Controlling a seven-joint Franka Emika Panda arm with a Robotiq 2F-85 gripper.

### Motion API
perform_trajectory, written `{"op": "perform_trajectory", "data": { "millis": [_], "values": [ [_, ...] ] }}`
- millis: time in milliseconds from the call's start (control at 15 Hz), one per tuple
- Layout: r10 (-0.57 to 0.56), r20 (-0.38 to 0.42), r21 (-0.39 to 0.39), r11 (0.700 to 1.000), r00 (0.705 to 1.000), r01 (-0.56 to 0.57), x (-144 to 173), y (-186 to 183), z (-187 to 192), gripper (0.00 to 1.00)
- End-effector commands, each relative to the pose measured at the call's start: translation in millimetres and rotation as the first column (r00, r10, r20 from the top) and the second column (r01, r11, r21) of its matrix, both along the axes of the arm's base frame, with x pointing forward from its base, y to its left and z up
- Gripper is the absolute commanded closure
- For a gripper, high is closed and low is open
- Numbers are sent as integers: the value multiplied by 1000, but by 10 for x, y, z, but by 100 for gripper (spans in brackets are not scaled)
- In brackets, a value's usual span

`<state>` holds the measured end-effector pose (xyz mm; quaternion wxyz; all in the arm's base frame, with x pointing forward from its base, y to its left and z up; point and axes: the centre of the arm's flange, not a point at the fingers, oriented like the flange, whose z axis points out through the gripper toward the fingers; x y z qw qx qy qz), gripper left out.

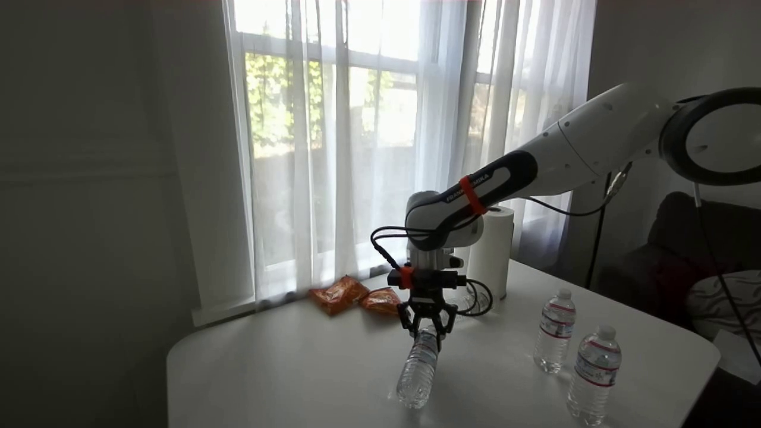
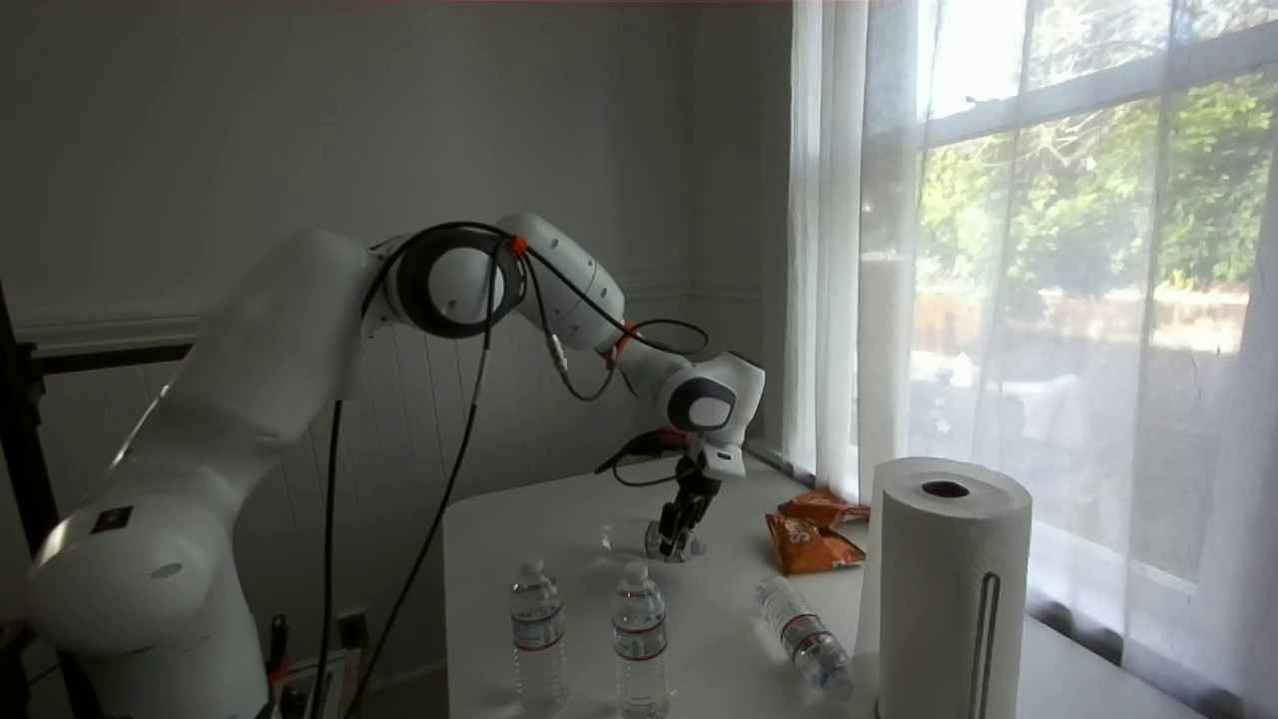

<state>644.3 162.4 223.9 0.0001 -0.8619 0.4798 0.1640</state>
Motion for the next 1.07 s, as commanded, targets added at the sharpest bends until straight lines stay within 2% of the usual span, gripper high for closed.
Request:
{"op": "perform_trajectory", "data": {
  "millis": [0,200,533,733,1000],
  "values": [
    [-3,25,-84,996,1000,5,-20,181,406,76],
    [-6,64,-162,987,998,16,-67,252,592,76],
    [-6,156,-298,953,988,53,-168,300,868,76],
    [-1,216,-398,913,976,89,-179,328,964,76],
    [26,296,-540,829,955,145,-179,379,935,76]
  ]
}}
